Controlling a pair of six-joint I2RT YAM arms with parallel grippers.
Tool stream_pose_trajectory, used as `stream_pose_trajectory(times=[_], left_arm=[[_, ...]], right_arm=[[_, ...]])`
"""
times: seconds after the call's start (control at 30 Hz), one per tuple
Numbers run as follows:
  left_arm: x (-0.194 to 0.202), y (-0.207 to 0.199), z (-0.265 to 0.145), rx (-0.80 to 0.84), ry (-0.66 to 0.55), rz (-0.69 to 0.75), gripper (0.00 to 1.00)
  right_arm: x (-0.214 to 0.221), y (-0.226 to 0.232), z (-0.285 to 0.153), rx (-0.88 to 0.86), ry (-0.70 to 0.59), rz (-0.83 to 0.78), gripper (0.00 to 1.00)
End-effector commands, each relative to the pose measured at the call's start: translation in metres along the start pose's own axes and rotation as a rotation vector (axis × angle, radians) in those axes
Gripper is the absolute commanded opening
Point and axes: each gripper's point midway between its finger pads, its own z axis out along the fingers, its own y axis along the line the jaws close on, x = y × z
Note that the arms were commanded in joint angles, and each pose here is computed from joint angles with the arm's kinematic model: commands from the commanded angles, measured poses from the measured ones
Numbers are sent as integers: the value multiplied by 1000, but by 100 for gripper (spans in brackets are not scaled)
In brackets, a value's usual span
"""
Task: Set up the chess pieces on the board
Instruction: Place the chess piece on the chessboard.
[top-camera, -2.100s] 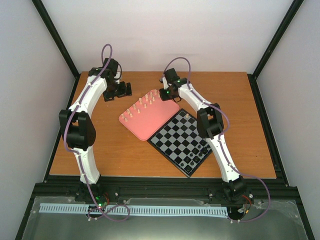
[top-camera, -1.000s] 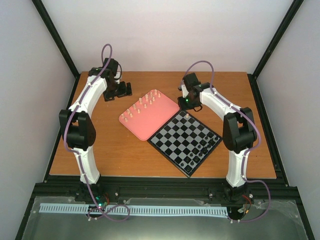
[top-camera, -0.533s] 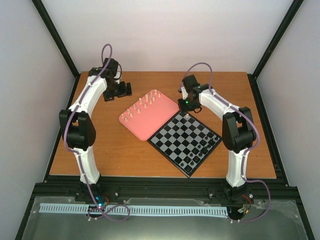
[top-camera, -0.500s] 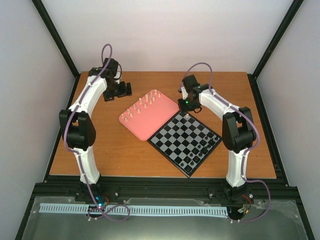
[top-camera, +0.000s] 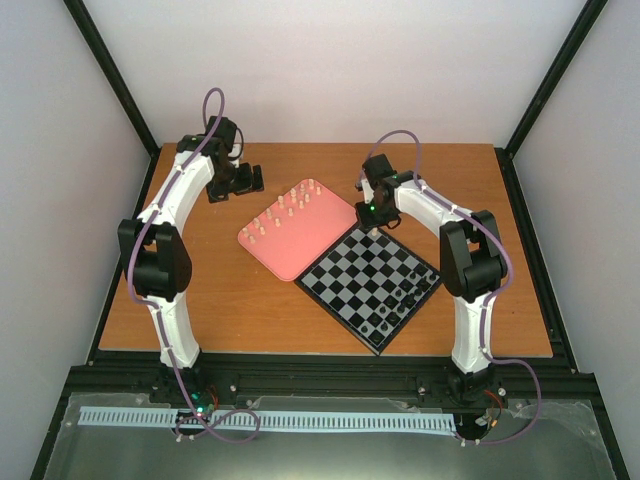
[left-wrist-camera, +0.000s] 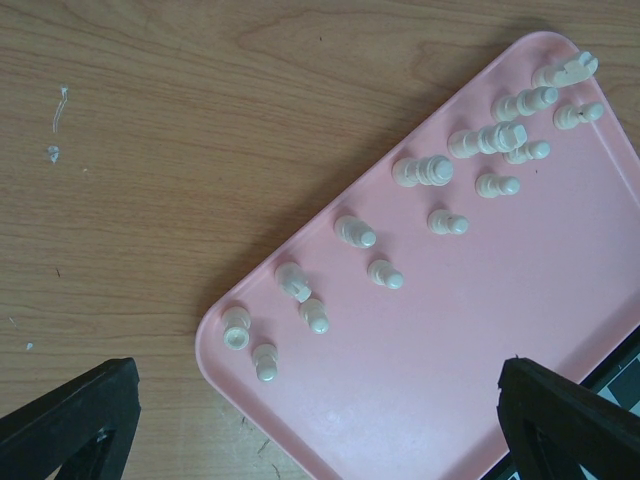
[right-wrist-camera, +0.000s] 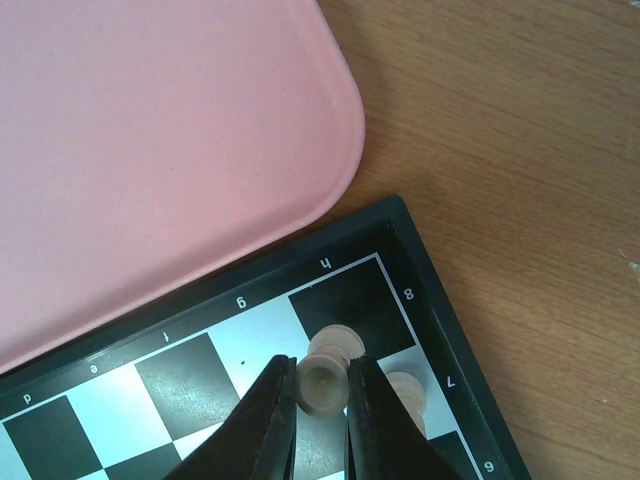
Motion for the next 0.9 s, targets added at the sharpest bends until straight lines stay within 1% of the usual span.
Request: stream_pose_trajectory(times=[0.0,0.37,0.6,0.7,0.87], left_arm=[[-8,0,-12,8,-38,-10,100],[-7,-1,-12,13,-37,-8,100],[-8,-1,-13,11,-41,-8,100],[-8,-1,-14,11,-42,-7,100],[-8,-1,-16,11,-47,-7,100]], right_arm=[[4,-1,12,11,18,-16,6],[6,-2,20,8,34,-15,8],[5,-2,19,12,31,-16,10],[6,-2,19,8,35,-21,14],[4,0,12,0,15,-33,27]])
